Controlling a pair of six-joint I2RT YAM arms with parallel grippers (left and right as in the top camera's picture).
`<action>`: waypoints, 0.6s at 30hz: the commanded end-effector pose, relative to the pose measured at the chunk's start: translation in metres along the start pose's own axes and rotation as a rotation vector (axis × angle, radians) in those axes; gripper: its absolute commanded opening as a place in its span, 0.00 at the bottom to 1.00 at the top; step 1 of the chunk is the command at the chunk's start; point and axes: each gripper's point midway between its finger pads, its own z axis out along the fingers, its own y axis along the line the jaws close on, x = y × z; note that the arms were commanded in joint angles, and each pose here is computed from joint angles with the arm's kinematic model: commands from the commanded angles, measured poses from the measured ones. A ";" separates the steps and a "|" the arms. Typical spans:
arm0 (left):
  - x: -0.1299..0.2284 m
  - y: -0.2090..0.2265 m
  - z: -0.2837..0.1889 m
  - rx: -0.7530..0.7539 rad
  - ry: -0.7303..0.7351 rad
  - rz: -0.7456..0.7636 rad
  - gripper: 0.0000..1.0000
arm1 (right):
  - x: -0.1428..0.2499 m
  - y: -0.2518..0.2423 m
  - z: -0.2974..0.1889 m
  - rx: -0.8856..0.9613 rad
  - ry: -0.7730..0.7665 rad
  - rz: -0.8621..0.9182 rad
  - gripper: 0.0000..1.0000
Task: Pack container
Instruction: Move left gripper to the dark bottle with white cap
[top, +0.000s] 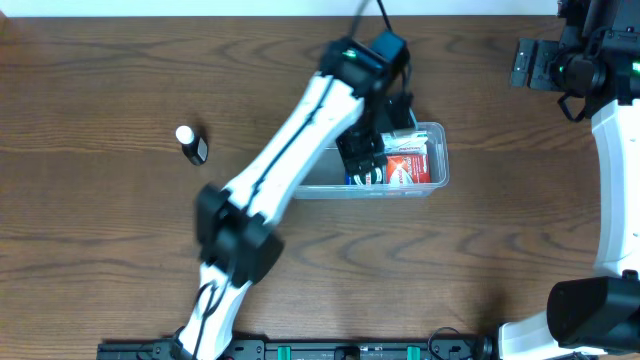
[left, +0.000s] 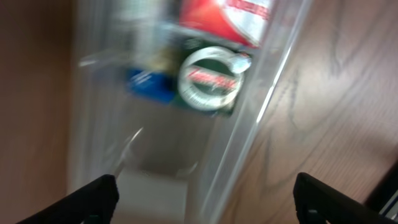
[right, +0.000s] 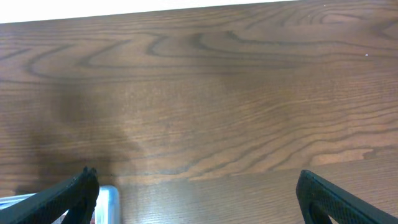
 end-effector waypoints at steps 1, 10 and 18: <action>0.038 0.055 -0.070 -0.289 -0.066 -0.430 0.96 | -0.001 -0.003 -0.001 0.009 -0.003 0.017 0.99; 0.181 0.145 -0.114 -0.412 -0.113 -1.218 0.98 | -0.001 -0.003 -0.001 0.009 -0.003 0.017 0.99; 0.257 0.175 -0.072 -0.332 -0.012 -1.376 0.98 | -0.001 -0.003 -0.001 0.009 -0.003 0.017 0.99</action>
